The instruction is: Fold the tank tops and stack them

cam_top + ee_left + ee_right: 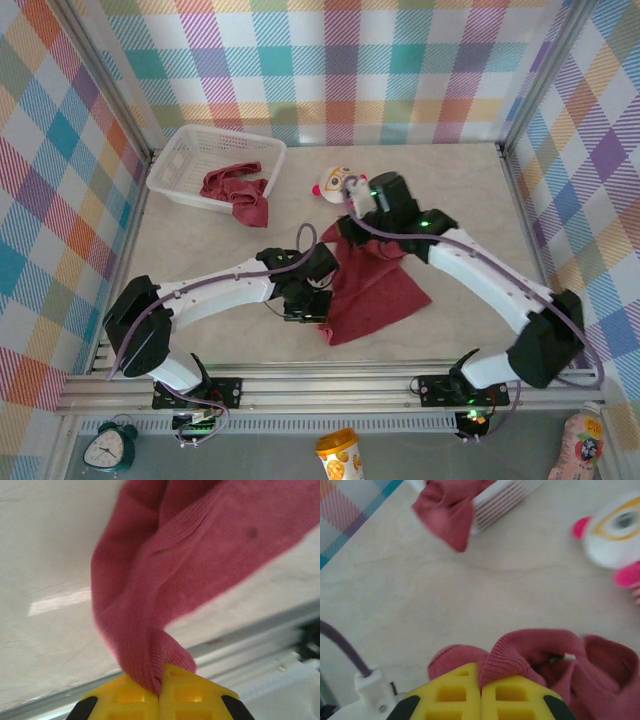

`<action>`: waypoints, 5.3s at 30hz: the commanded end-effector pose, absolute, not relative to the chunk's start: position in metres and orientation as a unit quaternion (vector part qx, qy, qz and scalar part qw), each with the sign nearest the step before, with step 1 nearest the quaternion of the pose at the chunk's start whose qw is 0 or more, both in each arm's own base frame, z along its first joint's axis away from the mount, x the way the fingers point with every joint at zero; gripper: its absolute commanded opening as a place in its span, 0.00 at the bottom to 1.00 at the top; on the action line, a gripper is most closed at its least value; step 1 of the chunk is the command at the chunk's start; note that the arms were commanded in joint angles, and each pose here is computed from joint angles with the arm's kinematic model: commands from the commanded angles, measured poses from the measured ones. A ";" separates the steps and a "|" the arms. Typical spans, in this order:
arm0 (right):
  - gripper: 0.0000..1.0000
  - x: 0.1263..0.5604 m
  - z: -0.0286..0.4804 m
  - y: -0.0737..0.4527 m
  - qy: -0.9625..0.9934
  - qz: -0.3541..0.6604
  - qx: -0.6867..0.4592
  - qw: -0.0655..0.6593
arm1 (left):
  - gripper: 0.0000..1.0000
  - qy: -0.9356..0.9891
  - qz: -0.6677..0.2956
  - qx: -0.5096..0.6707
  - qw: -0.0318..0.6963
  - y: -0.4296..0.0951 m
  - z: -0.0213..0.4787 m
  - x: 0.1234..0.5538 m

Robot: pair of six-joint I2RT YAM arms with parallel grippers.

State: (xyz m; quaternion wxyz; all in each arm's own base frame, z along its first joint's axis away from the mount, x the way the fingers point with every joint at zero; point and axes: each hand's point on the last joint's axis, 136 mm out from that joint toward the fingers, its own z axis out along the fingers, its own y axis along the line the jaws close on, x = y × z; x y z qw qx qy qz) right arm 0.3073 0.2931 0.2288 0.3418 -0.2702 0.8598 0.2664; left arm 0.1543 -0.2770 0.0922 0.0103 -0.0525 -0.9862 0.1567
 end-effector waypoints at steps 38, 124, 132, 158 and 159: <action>0.46 0.224 0.049 0.137 0.989 0.129 -0.047 0.055 | 0.00 -0.993 0.012 0.104 -0.045 -0.144 0.077 0.176; 0.00 0.380 0.524 0.252 0.704 0.322 -0.274 0.571 | 0.00 -0.880 0.082 0.071 -0.463 -0.066 0.430 0.242; 0.00 0.379 0.509 0.329 0.688 0.384 -0.315 0.529 | 0.00 -0.871 -0.099 0.123 -0.465 -0.001 0.438 0.232; 0.01 0.341 0.330 0.308 0.801 0.392 -0.329 0.311 | 0.00 -0.875 0.314 -0.072 -0.360 -0.200 0.326 0.176; 0.01 0.345 0.318 0.293 0.814 0.378 -0.315 0.309 | 0.00 -0.881 0.301 -0.092 -0.354 -0.215 0.315 0.171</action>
